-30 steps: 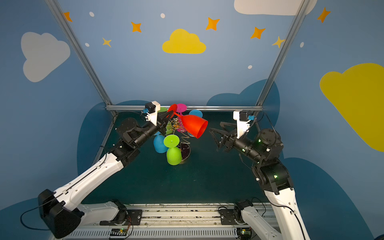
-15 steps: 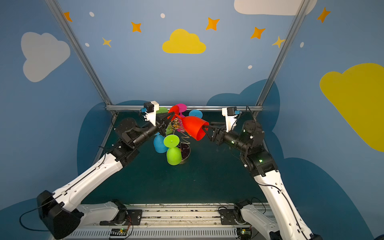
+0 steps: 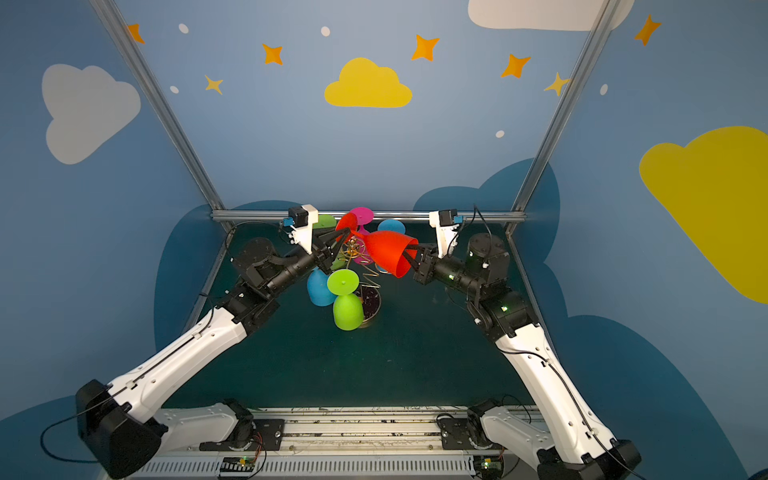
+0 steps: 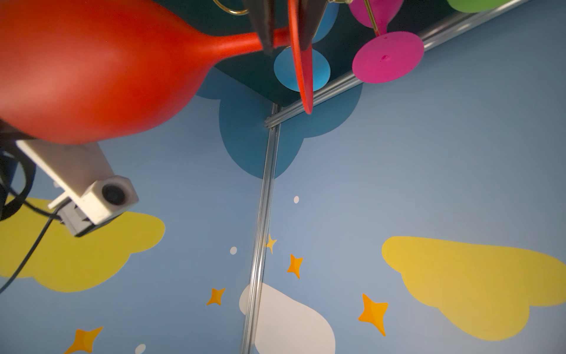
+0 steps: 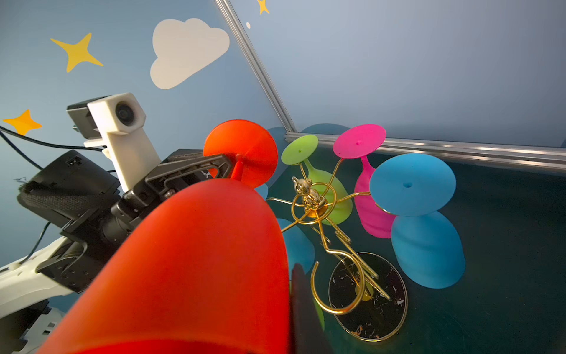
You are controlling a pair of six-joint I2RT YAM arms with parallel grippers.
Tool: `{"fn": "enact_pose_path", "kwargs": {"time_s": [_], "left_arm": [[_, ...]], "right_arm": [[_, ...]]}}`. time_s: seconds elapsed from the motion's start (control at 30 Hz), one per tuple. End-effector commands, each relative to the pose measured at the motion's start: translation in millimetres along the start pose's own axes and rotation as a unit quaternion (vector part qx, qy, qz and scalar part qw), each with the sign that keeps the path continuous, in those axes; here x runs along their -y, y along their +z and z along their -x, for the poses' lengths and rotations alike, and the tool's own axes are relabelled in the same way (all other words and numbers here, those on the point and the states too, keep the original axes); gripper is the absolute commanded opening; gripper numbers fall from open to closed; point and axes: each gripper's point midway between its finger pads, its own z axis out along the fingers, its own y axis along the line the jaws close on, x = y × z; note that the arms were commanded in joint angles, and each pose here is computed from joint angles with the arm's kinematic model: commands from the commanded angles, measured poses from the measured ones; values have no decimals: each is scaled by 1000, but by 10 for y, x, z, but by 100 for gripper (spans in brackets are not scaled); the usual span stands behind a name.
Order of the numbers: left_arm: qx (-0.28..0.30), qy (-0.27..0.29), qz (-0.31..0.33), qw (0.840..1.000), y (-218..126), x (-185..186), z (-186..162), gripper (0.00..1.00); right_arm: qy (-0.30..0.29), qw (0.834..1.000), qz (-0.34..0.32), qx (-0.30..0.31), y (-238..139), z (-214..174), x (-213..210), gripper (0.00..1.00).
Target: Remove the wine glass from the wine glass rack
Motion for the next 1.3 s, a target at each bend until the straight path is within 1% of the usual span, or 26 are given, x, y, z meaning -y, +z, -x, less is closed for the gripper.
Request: {"fn": "enact_pose_path", "kwargs": {"time_s": [0.0,0.03,0.1,0.2,0.3,0.37,0.43,0.57,0.7,0.8,0.9,1.1,1.27], "left_arm": [[20,6,2,1000,-78,28,138,51],[20,5,9,1000,-96,10,147,56],[18,5,21,1000,-121,-30,168,63],[22,4,45,999,-200,-113,210,75],[33,2,78,996,-344,-257,290,85],[41,-8,104,994,-485,-381,334,91],[45,-20,125,991,-625,-498,332,94],[37,-27,172,984,-935,-729,249,99],[15,-25,226,974,-1226,-980,121,99],[6,-16,260,966,-1410,-1128,23,99],[0,-7,285,959,-1532,-1251,-81,99],[-18,-11,303,953,-1642,-1369,-301,99],[-26,-17,316,948,-1727,-1465,-393,99]], "right_arm": [[-21,999,-1,39,-119,266,-132,0],[-25,999,-8,44,-159,300,-129,0],[-35,998,-25,50,-252,357,-115,0],[-63,994,-69,57,-481,450,-90,0],[-92,985,-137,54,-775,478,-13,0],[-106,974,-198,42,-1008,437,96,0],[-113,963,-244,28,-1197,359,189,0],[-115,937,-327,-31,-1468,89,440,0],[-115,911,-384,-91,-1614,-128,653,0],[-114,897,-409,-126,-1611,-229,791,0],[-113,884,-424,-163,-1499,-304,958,0],[-100,861,-427,-256,-1074,-486,1362,0],[-83,852,-429,-290,-686,-566,1787,0]]}}
